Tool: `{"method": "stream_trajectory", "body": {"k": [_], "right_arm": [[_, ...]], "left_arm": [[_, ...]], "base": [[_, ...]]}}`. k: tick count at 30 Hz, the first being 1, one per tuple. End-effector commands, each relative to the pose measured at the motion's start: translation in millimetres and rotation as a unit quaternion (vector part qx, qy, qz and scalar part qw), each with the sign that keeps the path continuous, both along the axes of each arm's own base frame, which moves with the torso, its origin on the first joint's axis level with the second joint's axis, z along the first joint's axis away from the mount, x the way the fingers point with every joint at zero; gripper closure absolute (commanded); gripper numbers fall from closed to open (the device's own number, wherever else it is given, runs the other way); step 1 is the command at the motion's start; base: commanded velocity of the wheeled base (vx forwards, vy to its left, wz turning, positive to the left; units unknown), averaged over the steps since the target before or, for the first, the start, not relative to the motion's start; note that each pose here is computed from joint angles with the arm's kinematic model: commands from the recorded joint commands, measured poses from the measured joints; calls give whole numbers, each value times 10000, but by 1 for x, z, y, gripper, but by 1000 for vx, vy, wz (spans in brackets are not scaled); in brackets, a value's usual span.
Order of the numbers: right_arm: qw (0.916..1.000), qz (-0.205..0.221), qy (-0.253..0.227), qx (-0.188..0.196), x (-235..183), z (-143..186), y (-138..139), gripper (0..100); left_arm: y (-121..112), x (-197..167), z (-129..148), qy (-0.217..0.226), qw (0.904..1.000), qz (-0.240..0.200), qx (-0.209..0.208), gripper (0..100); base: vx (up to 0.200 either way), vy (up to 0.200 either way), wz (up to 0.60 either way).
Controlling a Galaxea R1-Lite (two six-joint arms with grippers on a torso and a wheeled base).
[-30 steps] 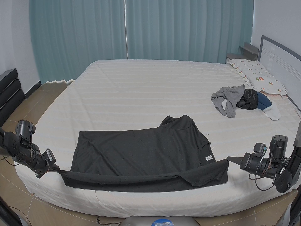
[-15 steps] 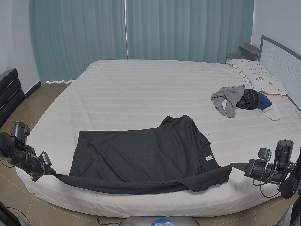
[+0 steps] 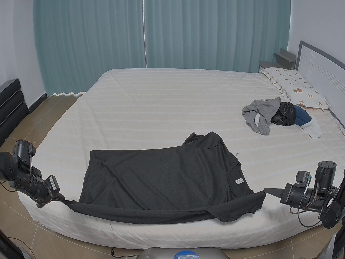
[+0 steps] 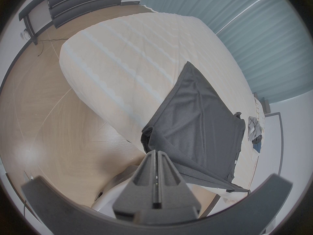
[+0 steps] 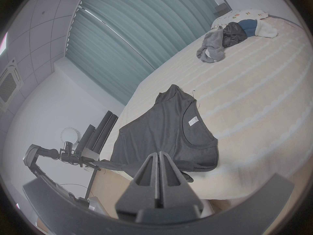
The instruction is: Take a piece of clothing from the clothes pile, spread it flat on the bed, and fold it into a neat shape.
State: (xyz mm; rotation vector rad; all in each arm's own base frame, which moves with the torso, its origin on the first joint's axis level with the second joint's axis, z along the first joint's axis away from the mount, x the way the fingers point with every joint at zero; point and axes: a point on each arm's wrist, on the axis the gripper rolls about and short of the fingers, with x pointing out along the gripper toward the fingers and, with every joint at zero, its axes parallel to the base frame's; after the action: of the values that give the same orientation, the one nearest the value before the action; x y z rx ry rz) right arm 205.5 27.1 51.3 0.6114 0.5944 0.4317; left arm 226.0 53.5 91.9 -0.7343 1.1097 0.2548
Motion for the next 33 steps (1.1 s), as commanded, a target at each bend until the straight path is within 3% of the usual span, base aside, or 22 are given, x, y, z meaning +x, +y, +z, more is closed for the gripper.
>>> {"method": "stream_trajectory", "body": {"k": [1,9,33], "right_arm": [[9999,-18,110,-9,21,-12,1,100],[9999,-83,139,-28,59,-32,3,100],[9991,-101,411,-43,116,-70,6,100]], "left_arm": [[5,18,-9,142,9999,20,-49,100],[10,42,-20,238,9997,20,-78,100],[9,105,-57,439,9989,55,-156,100]], "base": [[0,0,0],[0,0,0],[0,0,0]]}}
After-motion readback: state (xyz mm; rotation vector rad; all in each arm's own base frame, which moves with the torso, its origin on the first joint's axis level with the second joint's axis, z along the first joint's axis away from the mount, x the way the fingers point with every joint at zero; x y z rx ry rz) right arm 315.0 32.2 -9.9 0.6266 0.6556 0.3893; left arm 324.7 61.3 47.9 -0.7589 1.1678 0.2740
